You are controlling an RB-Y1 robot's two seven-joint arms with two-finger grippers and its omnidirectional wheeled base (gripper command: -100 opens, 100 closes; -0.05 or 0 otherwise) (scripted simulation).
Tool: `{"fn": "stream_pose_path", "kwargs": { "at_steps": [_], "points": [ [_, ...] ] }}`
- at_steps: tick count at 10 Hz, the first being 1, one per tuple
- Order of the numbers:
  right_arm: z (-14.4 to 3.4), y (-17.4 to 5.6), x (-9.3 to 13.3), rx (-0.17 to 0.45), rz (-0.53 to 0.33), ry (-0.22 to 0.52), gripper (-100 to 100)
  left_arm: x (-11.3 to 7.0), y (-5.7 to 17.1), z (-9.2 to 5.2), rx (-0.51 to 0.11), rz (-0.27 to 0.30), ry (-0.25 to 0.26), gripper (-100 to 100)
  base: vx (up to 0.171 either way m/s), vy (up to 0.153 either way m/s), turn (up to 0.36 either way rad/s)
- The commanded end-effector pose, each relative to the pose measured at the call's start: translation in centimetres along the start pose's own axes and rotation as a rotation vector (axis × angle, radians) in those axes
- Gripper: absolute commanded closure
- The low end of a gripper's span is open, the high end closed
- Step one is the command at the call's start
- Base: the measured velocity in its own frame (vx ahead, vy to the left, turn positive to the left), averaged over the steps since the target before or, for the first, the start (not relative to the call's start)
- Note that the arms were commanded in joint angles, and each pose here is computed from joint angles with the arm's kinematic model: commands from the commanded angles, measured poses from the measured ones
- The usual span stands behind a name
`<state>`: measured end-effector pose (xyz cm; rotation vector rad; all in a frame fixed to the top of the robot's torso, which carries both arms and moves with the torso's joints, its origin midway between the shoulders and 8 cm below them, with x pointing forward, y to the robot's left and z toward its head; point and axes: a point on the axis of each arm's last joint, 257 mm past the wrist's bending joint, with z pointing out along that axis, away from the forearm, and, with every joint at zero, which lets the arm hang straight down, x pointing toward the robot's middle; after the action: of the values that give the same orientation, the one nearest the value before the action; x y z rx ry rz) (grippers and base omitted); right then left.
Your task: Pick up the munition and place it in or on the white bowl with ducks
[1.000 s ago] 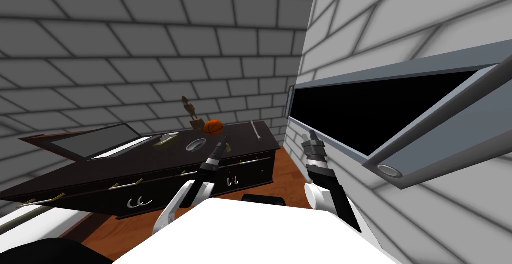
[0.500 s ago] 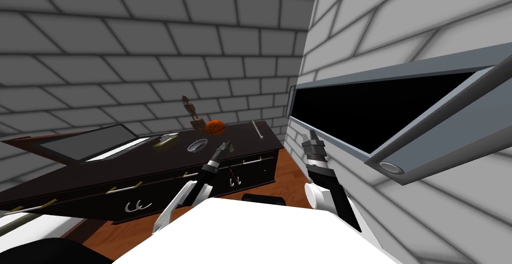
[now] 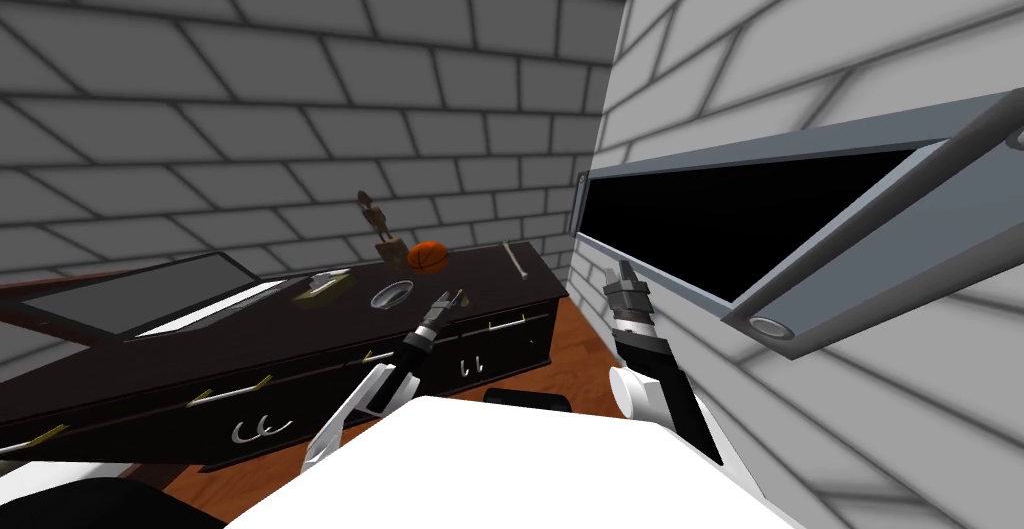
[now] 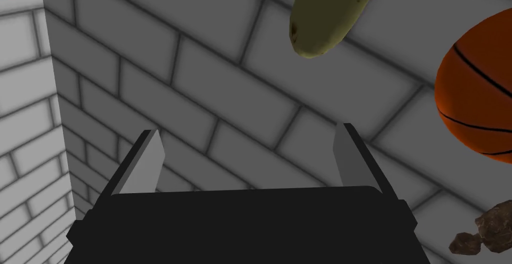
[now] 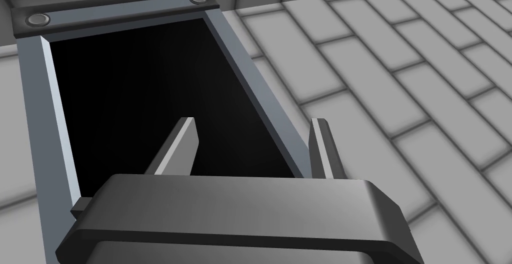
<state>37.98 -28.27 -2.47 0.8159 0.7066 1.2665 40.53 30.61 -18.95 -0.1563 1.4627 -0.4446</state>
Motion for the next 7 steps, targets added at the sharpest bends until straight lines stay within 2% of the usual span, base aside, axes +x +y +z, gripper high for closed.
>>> {"fn": "stream_pose_path", "kwargs": {
  "at_steps": [1, 7],
  "points": [
    [0.0, 0.0, 0.0, 0.000, 0.000, 0.000, 0, 0.8, 0.8, 0.1, -0.002, 0.057, 0.027, -100, -0.008, 0.026, -0.074],
    [0.0, 0.0, 0.0, 0.000, 0.000, 0.000, 0, 3.5, 3.9, 0.0, 0.005, 0.218, 0.107, -100, -0.008, 0.011, -0.079]
  ]
}}
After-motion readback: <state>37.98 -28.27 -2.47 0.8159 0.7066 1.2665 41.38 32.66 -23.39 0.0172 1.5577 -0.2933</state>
